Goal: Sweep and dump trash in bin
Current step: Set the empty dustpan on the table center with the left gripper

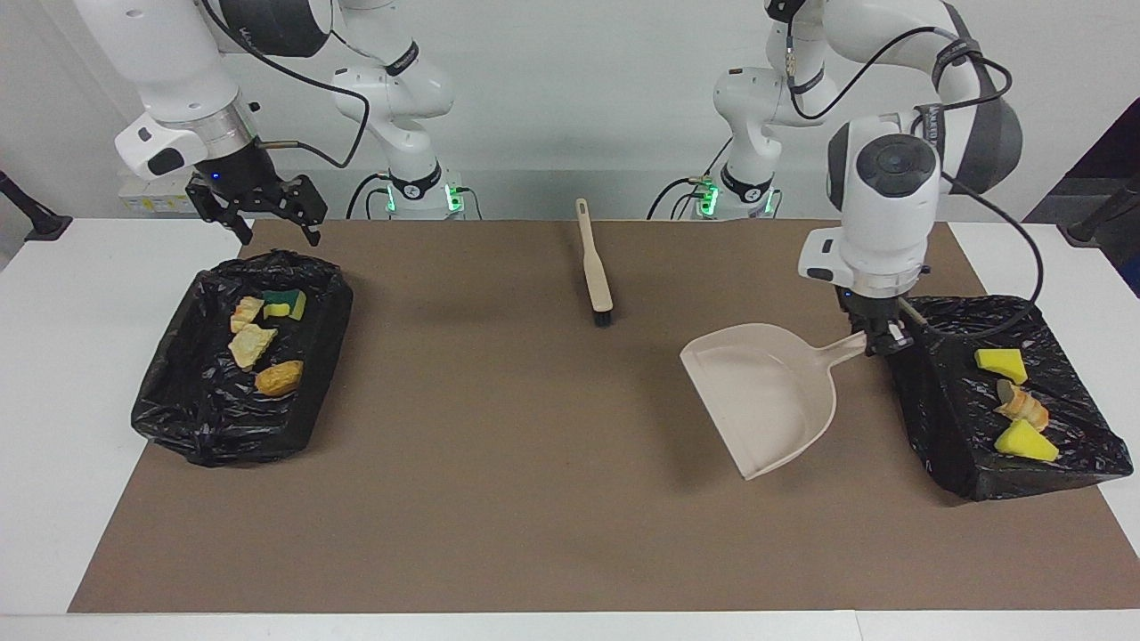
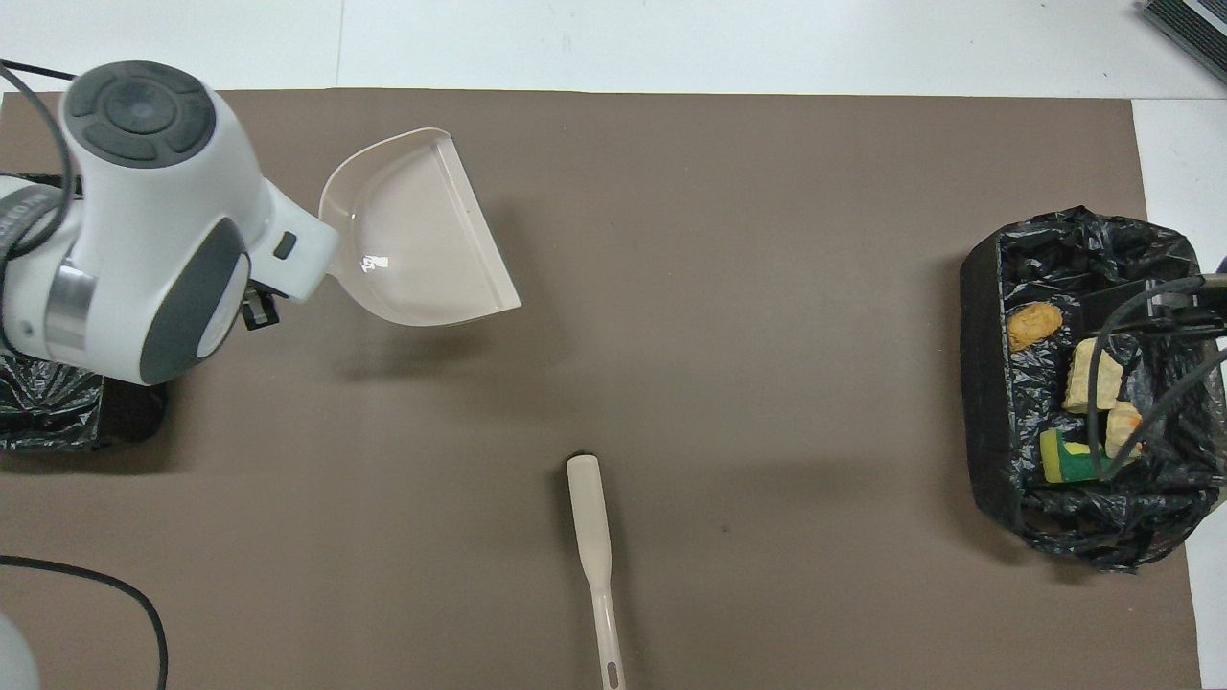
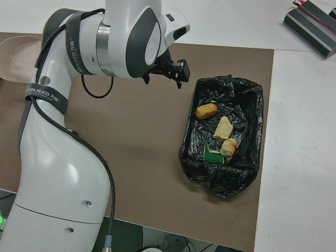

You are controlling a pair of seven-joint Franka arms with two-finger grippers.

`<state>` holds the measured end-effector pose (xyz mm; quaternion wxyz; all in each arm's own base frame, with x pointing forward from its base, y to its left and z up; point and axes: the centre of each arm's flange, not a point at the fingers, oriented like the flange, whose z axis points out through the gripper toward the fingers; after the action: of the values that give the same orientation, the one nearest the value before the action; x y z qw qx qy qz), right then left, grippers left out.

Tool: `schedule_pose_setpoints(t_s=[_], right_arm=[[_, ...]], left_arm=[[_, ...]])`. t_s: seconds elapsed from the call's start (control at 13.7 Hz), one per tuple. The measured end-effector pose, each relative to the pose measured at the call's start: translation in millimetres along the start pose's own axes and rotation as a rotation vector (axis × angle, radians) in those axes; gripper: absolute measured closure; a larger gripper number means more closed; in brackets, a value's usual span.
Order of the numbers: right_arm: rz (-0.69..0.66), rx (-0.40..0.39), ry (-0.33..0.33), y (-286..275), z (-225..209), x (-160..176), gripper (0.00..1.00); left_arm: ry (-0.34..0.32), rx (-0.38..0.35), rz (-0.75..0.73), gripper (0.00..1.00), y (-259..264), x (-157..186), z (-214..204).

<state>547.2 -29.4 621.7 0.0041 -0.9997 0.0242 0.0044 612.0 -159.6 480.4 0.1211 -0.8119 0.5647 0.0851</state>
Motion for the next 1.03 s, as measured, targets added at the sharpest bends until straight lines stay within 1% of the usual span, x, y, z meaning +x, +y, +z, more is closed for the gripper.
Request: schedule_pose_setpoints(t_s=[0.22, 0.37, 0.51, 0.66, 0.81, 1.03], right_arm=[[0.000, 0.000, 0.000, -0.1, 0.0, 0.0, 0.00], [0.000, 0.001, 0.000, -0.1, 0.0, 0.0, 0.00], [0.000, 0.001, 0.000, -0.1, 0.0, 0.0, 0.00], [0.000, 0.001, 0.000, -0.1, 0.0, 0.0, 0.00], [0.000, 0.001, 0.000, -0.2, 0.0, 0.0, 0.00], [0.000, 0.001, 0.000, -0.2, 0.0, 0.0, 0.00]], left_arm=[[0.032, -0.038, -0.161, 0.67, 36.8, 52.5, -1.9], [0.046, -0.069, -0.301, 0.67, 69.0, 87.4, -8.1], [0.062, -0.123, -0.498, 0.67, 98.2, 114.3, -14.6], [0.057, -0.191, -0.713, 0.67, 118.9, 134.2, -13.9], [0.047, -0.234, -0.808, 0.67, 132.4, 148.8, -9.6], [0.079, -0.274, -0.883, 0.67, 146.6, 173.8, -3.5]])
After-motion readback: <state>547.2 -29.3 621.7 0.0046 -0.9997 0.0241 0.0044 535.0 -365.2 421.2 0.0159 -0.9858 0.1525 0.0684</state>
